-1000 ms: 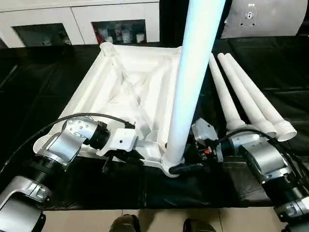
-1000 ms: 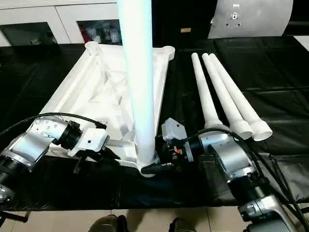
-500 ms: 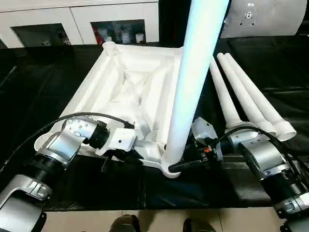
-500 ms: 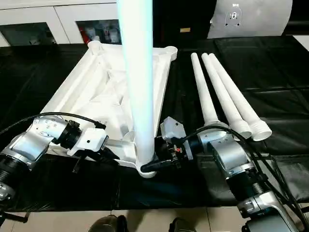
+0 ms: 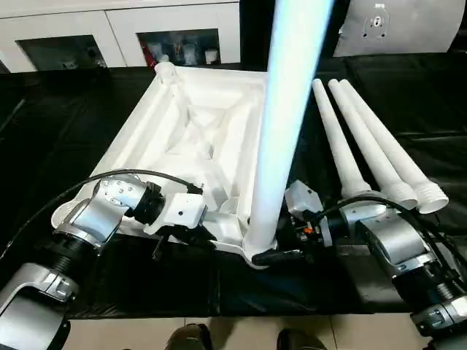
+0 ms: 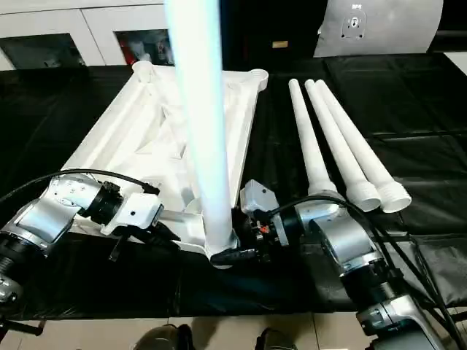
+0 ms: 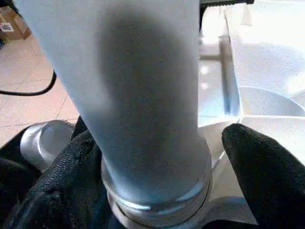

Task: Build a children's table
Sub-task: Rotate leg to tighten

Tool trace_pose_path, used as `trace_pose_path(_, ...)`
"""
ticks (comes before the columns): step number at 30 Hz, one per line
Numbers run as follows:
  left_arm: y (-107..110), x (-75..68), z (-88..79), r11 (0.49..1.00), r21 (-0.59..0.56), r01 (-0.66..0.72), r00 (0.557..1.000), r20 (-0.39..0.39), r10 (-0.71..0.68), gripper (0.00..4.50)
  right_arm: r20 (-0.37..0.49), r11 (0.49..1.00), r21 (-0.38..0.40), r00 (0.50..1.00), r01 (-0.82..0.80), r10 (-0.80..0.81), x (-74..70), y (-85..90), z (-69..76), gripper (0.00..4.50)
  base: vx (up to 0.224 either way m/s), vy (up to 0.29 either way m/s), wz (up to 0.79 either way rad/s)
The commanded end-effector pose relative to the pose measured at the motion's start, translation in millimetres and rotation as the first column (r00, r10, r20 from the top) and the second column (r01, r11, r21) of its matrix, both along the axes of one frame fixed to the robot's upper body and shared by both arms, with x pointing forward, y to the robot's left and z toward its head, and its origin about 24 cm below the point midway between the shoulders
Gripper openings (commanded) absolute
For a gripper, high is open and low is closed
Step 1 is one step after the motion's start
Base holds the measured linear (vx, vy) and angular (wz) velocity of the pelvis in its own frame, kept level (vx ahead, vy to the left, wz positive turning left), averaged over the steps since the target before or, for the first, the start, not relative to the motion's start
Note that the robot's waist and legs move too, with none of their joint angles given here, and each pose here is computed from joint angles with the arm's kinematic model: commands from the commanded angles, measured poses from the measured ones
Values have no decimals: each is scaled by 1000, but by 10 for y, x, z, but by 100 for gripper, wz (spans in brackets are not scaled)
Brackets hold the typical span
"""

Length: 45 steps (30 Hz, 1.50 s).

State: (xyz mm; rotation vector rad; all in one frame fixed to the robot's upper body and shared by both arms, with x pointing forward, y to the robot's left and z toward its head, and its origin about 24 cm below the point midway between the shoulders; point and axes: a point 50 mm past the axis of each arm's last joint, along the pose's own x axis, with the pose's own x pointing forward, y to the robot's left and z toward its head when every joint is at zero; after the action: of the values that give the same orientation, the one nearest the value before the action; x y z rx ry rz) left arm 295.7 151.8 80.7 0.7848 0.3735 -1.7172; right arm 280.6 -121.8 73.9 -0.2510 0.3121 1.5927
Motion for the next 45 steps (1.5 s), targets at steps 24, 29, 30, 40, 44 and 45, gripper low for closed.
trace_pose_path(24,69,-137,-201,996,87,10,997,-76,-3,0,-7,999,44,1000,16,-16,-81,49,-5,281,0,0,0)
trace_pose_path(29,77,-151,-197,997,67,-43,996,-74,48,0,-4,997,58,998,56,-55,-100,59,-34,277,0,0,0)
trace_pose_path(30,77,-151,-197,997,67,-43,996,-74,48,0,-4,997,58,998,56,-55,-100,59,-34,277,0,0,0)
trace_pose_path(40,-190,-288,-151,924,-80,-373,927,-75,368,0,14,873,144,881,465,-472,10,322,-217,276,0,0,0)
trace_pose_path(44,-429,-325,-140,873,-136,-467,884,-85,460,0,-32,764,170,779,622,-627,92,490,-251,276,0,0,0)
trace_pose_path(45,-490,-320,-135,857,-151,-492,870,-88,484,0,-45,737,172,753,653,-657,112,524,-257,276,0,0,0)
